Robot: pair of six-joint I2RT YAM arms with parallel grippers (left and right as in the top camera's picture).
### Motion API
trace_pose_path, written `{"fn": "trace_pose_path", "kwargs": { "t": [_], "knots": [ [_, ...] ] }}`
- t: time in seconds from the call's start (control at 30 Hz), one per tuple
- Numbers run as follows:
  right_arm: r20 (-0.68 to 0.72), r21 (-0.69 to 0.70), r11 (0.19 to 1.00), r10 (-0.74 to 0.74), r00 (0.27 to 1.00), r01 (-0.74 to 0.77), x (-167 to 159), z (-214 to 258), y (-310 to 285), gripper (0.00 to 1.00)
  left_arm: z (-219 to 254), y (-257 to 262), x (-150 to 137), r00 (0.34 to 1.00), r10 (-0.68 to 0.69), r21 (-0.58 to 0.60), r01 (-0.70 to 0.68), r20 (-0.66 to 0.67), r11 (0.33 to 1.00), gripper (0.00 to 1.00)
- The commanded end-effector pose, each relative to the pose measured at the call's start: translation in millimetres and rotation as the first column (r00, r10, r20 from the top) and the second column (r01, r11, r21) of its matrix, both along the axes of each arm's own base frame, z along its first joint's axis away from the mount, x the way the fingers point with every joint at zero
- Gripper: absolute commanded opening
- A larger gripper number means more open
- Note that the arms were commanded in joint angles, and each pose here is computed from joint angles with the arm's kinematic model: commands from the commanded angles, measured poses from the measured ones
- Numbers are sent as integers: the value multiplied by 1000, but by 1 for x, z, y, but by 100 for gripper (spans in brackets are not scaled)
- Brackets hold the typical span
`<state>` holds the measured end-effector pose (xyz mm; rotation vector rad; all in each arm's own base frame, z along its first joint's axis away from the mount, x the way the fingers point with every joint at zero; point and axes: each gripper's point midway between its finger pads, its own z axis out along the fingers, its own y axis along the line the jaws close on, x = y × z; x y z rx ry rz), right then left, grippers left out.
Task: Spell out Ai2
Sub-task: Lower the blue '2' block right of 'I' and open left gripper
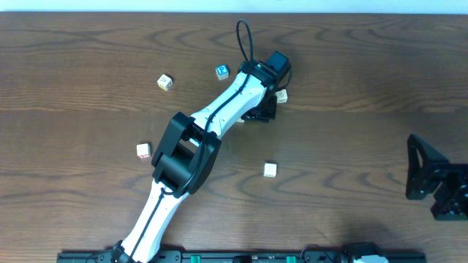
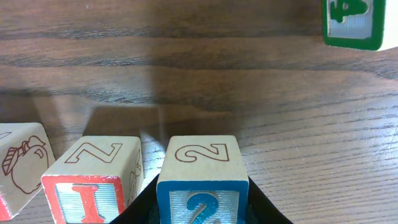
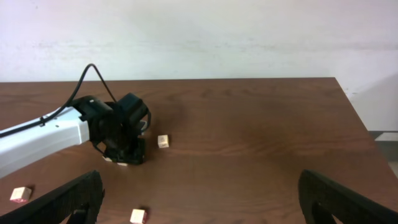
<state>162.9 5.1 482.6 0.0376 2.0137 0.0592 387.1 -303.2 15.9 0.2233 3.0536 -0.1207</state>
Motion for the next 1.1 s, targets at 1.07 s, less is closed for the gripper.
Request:
{"fn": "trace_pose_path", "kwargs": {
  "t": [1.07],
  "knots": [
    [-9, -6, 1000, -19, 1000, 19, 2, -2, -3, 99, -5, 10, 25, 996, 11, 26, -13, 85, 1000, 50]
  ]
}}
